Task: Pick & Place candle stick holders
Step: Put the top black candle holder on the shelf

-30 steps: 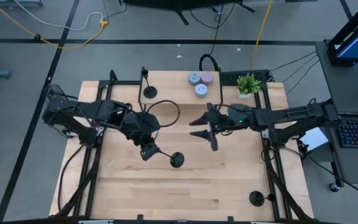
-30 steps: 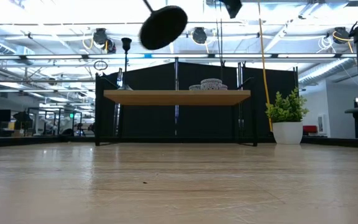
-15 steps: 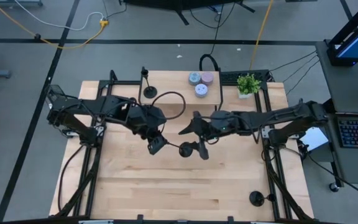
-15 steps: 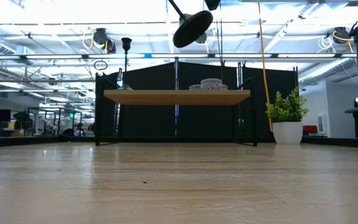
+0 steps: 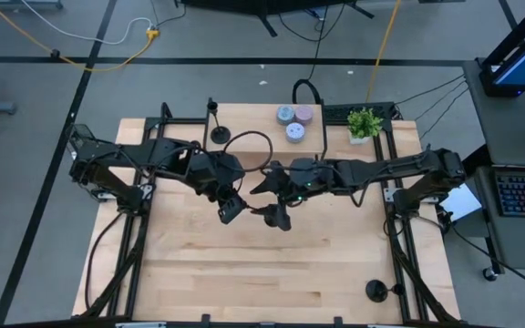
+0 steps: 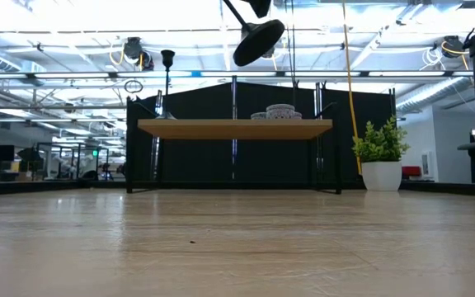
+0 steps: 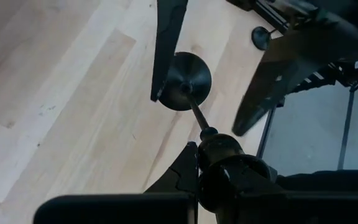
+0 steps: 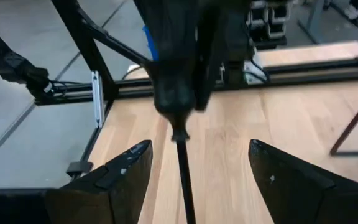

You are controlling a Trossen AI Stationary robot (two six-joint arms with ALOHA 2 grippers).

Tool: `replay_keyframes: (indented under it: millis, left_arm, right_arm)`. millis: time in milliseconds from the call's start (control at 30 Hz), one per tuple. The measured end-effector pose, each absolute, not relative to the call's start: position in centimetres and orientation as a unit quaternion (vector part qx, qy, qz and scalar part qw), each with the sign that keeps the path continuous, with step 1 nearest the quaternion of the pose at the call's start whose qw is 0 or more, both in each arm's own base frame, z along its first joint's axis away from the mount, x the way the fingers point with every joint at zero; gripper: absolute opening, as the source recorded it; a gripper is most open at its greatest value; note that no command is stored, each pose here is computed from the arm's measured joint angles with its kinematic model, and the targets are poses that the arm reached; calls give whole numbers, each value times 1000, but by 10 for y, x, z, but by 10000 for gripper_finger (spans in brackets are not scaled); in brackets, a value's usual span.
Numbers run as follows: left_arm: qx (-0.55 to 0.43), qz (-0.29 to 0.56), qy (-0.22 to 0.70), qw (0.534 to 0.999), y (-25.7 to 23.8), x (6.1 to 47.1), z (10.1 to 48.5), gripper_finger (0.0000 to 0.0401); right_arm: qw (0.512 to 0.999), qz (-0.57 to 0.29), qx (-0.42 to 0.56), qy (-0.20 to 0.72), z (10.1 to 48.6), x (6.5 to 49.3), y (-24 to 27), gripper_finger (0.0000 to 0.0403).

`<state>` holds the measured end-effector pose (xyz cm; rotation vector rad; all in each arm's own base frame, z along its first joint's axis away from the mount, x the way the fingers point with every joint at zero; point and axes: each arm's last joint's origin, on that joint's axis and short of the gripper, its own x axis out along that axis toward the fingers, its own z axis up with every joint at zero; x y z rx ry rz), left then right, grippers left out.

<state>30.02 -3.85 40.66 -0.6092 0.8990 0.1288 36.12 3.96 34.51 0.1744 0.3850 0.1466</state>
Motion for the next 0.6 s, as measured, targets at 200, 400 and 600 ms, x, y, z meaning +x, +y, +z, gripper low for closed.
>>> replay_keyframes:
  millis: [200, 400, 600]
  left_arm:
    - [-289, 65, 425, 855, -37, 301, 407, 15]
    - [-289, 65, 424, 856, -37, 301, 407, 15]
    - [-290, 64, 428, 854, -38, 307, 402, 15]
  right_arm:
    - [971, 73, 99, 207, 335, 369, 37, 263]
    - [967, 89, 113, 208, 330, 375, 38, 263]
    - [969, 101, 115, 194, 331, 377, 39, 263]
